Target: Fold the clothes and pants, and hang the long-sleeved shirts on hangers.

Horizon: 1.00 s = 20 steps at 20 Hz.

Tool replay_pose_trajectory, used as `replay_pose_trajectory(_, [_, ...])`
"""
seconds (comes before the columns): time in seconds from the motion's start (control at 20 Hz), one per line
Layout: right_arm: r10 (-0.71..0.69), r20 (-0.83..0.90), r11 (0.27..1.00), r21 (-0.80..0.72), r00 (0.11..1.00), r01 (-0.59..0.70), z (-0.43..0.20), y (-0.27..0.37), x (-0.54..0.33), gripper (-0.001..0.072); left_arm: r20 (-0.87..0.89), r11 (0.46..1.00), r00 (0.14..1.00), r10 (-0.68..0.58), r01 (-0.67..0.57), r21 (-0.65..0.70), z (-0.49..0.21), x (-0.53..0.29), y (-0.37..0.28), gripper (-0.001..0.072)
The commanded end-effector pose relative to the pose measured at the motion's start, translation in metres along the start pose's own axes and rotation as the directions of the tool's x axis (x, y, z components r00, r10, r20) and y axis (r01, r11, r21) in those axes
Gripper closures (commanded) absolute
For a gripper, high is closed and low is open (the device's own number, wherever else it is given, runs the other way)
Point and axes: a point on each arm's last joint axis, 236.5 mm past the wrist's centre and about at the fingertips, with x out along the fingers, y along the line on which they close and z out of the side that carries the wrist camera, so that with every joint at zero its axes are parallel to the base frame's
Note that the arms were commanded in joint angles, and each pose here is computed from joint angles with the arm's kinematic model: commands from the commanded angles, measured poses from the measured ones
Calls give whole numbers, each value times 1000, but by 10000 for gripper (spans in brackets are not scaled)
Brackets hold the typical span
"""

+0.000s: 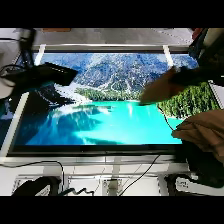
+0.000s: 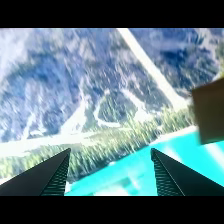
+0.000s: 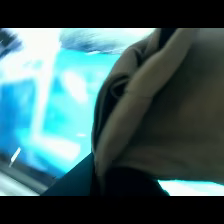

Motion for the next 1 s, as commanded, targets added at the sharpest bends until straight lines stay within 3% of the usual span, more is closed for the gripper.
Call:
replay_pose_trajectory(0.0, [-319,81,925,242,944,292,-36,-51,-117,699,112,998,993,47,-52,42,33,-51,-2,164])
replay_pose_trajectory(0.15, [-563,76,726,521,823,449,-81,-87,-199,699,159,997,986,47,-57,60,45,-71,-10,164])
replay_pose_trajectory(0.25, [-680,100,597,652,727,468,-104,-95,-241,699,174,996,984,47,-59,65,48,-78,-13,163])
replay_pose_trajectory(0.45, [-819,91,437,738,566,514,-141,-96,-295,699,173,996,984,47,-59,65,48,-78,-13,164])
replay_pose_trajectory(0.6, [-907,-12,261,767,420,586,-176,-110,-333,699,173,996,984,47,-59,65,48,-78,-13,164])
replay_pose_trajectory(0.7, [-915,-33,232,772,402,592,-182,-114,-339,694,173,996,984,47,-59,65,48,-78,-13,164])
replay_pose_trajectory(0.75, [-915,-35,229,775,401,589,-183,-114,-340,611,173,996,984,47,-59,65,48,-78,-13,163])
replay_pose_trajectory(0.8, [-915,-37,228,775,402,590,-183,-115,-340,366,173,996,984,47,-59,65,48,-78,-13,164])
replay_pose_trajectory(0.85, [-915,-37,228,775,401,590,-183,-115,-340,43,173,996,984,47,-59,65,48,-78,-13,164])
replay_pose_trajectory(0.95, [-917,-30,230,773,397,591,-181,-115,-341,13,173,996,984,47,-59,65,48,-78,-13,164])
